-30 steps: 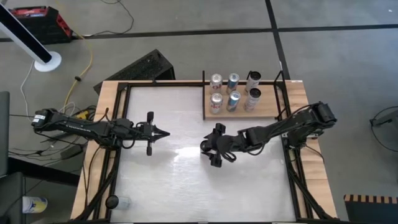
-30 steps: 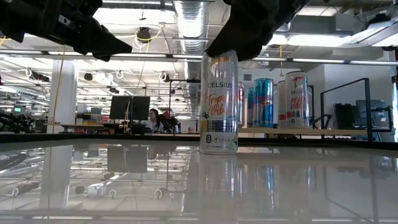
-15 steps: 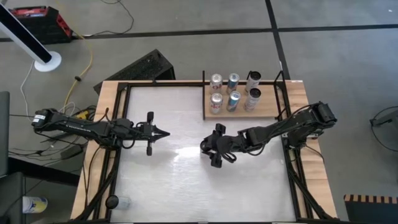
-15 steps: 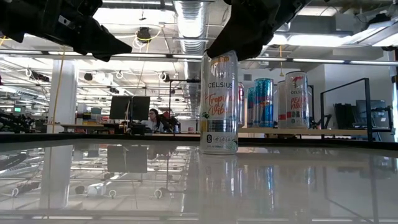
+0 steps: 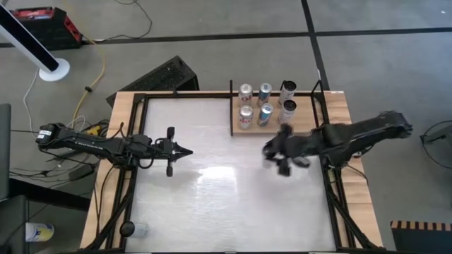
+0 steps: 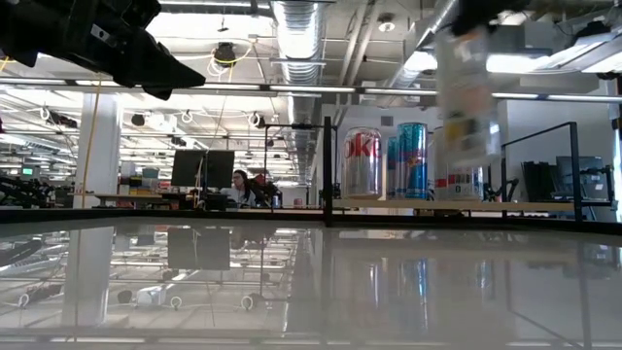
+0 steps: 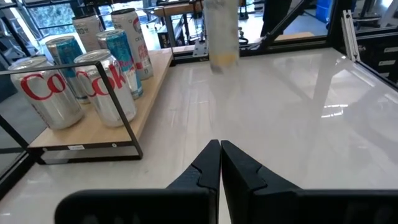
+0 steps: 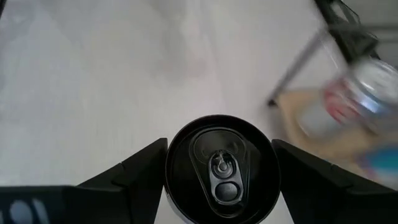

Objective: Place canned beverage on shelf
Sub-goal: Put the top white-yellow soda can on the shelf

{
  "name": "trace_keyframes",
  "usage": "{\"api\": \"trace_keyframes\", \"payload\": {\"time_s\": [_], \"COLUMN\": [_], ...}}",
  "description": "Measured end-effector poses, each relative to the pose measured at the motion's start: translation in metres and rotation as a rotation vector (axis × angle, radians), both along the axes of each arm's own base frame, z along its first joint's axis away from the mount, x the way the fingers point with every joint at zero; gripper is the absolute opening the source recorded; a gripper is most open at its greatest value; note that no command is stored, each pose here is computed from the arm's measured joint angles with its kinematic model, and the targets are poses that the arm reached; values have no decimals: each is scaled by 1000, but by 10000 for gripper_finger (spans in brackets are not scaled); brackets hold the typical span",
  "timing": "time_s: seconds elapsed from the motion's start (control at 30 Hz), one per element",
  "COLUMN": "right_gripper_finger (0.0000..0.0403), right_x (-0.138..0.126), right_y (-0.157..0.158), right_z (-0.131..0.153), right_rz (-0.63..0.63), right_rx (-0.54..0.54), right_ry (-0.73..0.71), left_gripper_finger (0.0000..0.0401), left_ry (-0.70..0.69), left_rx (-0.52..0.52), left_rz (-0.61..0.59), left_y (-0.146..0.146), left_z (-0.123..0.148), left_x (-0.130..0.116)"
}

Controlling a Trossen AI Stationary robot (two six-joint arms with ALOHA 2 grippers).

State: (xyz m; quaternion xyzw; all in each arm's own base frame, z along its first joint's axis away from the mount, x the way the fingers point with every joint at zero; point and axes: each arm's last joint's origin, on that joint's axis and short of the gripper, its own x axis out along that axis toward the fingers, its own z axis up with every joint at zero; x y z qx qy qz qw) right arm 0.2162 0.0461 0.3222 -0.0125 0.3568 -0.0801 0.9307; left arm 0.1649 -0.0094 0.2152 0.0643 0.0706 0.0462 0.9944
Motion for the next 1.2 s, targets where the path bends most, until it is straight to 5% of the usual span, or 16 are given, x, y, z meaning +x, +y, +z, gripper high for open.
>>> {"api": "trace_keyframes", "payload": {"time_s": [0.33,0.53,0.73,1.2], "right_gripper_finger": [291,291,291,291], "right_x": [-116,-156,-172,-167], "right_y": [-39,-56,-62,-72], "right_z": [34,42,38,7], "right_rz": [-153,-234,-313,-429], "right_rx": [-38,-158,-213,-273], "right_ry": [-69,-162,-112,-94], "left_gripper_finger": [0,0,0,0], "left_ry": [-20,-95,-149,-231], "left_rx": [-16,-51,-84,-130], "left_rz": [18,20,21,0], "left_y": [0,0,0,0], "left_z": [2,9,14,21], "left_x": [0,1,1,1]}}
